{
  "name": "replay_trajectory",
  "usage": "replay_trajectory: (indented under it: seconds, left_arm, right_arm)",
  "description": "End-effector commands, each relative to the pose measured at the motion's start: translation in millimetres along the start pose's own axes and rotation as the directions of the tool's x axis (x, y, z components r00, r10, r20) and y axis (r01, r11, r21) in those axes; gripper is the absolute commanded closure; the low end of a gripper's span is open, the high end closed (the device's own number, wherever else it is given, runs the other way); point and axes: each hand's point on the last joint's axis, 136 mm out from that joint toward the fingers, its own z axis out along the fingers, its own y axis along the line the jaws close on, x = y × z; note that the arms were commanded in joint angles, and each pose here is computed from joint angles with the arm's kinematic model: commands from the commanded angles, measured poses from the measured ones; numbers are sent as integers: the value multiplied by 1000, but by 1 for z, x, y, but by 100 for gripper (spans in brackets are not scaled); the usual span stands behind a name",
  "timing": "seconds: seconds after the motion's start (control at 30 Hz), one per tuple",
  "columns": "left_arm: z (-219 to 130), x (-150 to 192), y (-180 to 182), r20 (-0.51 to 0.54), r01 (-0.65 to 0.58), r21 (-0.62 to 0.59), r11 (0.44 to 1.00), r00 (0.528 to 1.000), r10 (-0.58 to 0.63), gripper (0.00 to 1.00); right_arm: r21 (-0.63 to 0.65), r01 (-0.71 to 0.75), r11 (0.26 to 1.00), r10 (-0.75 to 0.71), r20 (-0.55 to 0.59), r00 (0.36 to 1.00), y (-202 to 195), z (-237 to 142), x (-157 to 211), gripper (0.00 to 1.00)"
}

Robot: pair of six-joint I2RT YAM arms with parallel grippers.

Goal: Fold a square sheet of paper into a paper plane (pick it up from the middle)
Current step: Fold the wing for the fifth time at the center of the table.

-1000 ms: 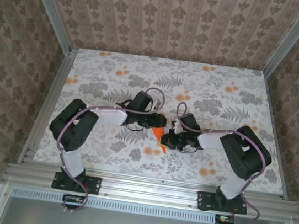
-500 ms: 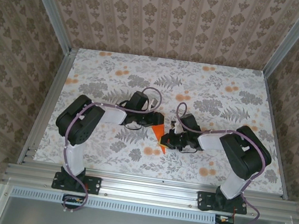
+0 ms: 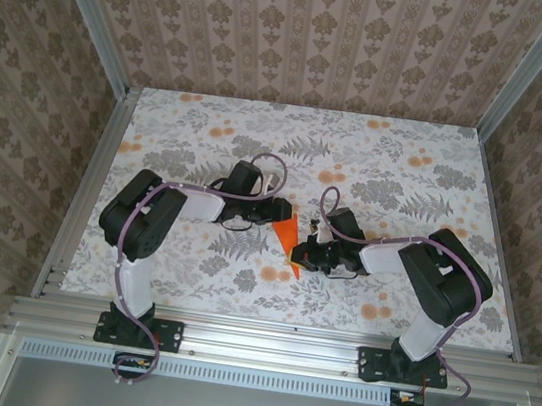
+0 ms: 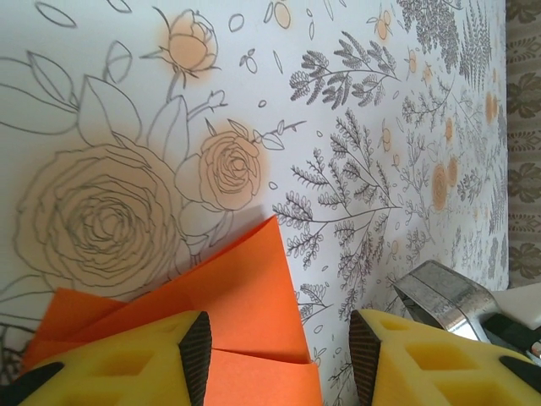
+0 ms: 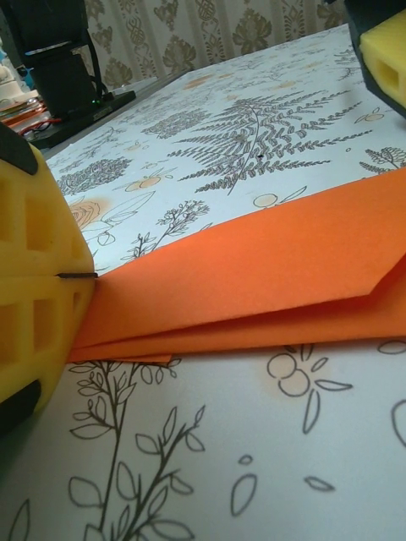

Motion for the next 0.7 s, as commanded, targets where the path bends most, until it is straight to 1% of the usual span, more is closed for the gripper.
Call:
replay_trajectory:
  seconds: [0.0, 0.07, 0.2, 0.37, 0.43, 0.5, 0.6, 0.67]
  left_arm:
    - [1, -3, 22, -6, -30, -48, 998, 1000, 30, 50]
    - [1, -6, 25, -8, -46, -46, 998, 999, 46, 50]
    - [-5, -20, 29, 16, -30, -30, 999, 999, 31, 50]
    - [-25, -42, 26, 46, -39, -35, 999, 998, 40, 49]
    - [-30, -44, 19, 43, -48, -34, 998, 998, 50, 49]
    - [-43, -53, 19, 68, -38, -31, 999, 997, 40, 49]
    - [-52, -49, 7, 68, -37, -27, 999, 997, 39, 49]
    - [-61, -44, 4, 72, -22, -55, 998, 997, 26, 49]
  right_arm:
    - [201, -145, 969, 167, -97, 981, -60, 0, 46, 96]
    - [201, -144, 969, 166, -99, 981, -60, 0, 46, 96]
    - [199, -145, 969, 168, -100, 981, -60, 0, 46, 96]
    - [194, -144, 970, 165, -96, 982, -57, 0, 44, 96]
    - [188, -145, 971, 164, -91, 982, -54, 0, 41, 96]
    - [170, -142, 975, 158, -84, 984, -49, 1, 37, 95]
    - [137, -132, 982, 142, -65, 988, -34, -1, 27, 94]
    - [107, -113, 988, 118, -46, 992, -19, -5, 18, 91]
